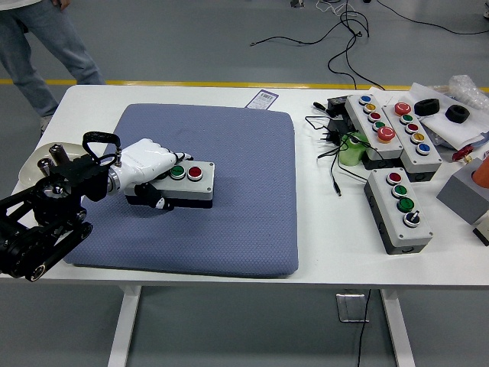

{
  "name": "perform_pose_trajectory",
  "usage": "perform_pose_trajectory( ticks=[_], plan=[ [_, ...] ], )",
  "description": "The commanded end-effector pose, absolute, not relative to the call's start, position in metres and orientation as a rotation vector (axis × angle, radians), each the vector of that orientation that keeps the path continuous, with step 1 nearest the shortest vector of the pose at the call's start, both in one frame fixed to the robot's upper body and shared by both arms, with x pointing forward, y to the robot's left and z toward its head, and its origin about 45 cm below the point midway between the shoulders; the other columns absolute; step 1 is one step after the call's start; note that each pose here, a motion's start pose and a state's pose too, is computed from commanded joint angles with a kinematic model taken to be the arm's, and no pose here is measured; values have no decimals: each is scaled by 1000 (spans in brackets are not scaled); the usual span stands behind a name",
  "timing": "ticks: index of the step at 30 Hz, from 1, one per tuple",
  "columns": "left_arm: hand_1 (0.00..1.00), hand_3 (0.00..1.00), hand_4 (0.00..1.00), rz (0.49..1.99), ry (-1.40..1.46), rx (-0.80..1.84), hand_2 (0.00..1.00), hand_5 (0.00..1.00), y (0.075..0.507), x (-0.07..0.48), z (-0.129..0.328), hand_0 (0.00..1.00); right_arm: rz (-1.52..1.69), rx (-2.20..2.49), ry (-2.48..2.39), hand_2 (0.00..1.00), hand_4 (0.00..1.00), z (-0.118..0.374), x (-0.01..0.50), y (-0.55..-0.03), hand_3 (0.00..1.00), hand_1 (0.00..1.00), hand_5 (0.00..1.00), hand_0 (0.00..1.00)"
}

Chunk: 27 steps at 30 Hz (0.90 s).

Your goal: Pick up the button,place it on the desk,press the button,press the button

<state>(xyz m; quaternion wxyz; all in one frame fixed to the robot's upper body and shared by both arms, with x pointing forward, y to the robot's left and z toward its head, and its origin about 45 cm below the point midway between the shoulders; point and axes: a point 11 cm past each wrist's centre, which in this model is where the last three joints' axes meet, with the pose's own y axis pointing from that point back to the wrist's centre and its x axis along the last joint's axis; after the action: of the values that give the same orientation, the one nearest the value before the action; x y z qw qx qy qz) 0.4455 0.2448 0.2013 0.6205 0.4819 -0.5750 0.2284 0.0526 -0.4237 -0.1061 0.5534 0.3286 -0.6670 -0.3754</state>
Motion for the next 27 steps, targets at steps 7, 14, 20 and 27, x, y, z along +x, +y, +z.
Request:
perform_pose_trajectory(
  ticks=[7,14,20,27],
  plan=[
    [937,998,972,573,-1280,1064,998,318,244,446,206,888,-888,777,-1574,697,314,-106,52,-424,618,649,138,525],
    [998,998,998,643,-1220,1036,998,391,246,446,211,998,-890,775,-1574,697,313,-106,51,-424,617,650,138,526],
    [998,998,998,724,-1191,959,998,403,244,442,226,998,-891,772,-1573,697,313,-106,50,-424,617,651,139,526],
    [811,995,917,952,-1217,784,882,623,251,424,283,733,-896,767,-1580,697,312,-107,48,-424,617,650,140,526]
  ],
)
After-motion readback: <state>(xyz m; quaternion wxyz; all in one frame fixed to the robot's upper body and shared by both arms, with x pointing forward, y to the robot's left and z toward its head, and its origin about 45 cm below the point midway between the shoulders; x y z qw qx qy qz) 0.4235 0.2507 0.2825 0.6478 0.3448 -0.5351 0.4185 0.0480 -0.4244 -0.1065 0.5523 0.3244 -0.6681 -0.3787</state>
